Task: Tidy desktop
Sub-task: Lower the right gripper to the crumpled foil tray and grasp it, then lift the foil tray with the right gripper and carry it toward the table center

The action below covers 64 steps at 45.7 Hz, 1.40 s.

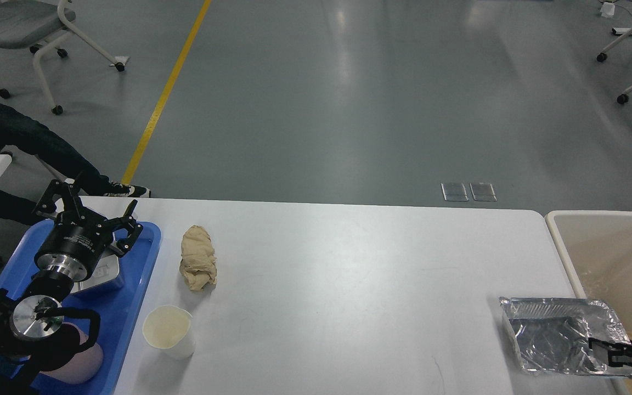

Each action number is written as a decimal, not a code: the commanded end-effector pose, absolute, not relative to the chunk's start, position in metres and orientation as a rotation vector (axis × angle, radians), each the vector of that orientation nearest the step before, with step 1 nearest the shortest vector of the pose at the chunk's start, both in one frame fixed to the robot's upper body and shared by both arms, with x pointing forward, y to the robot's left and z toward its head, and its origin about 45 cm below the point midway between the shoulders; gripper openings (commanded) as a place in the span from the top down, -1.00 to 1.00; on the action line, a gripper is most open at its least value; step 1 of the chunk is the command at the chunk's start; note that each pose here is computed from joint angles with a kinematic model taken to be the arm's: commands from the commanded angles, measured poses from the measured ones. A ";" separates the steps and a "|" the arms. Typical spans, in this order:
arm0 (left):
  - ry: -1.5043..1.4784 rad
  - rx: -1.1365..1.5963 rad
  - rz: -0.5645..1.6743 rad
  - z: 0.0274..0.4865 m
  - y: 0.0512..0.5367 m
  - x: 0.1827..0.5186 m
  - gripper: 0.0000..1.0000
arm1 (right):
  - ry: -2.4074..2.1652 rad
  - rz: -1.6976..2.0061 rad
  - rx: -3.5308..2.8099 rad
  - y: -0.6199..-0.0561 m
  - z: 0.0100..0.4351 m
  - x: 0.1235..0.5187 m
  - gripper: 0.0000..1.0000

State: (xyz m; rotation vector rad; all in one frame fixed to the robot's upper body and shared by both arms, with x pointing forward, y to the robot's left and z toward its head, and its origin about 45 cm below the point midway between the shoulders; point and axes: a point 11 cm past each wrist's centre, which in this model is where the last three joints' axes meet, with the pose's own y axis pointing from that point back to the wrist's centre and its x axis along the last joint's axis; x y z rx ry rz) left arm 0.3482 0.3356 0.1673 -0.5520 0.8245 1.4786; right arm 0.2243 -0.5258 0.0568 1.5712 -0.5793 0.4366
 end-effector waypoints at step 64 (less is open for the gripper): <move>0.820 -0.551 1.469 0.170 0.335 0.350 -0.93 | -0.837 0.352 1.777 -0.551 0.193 0.277 1.00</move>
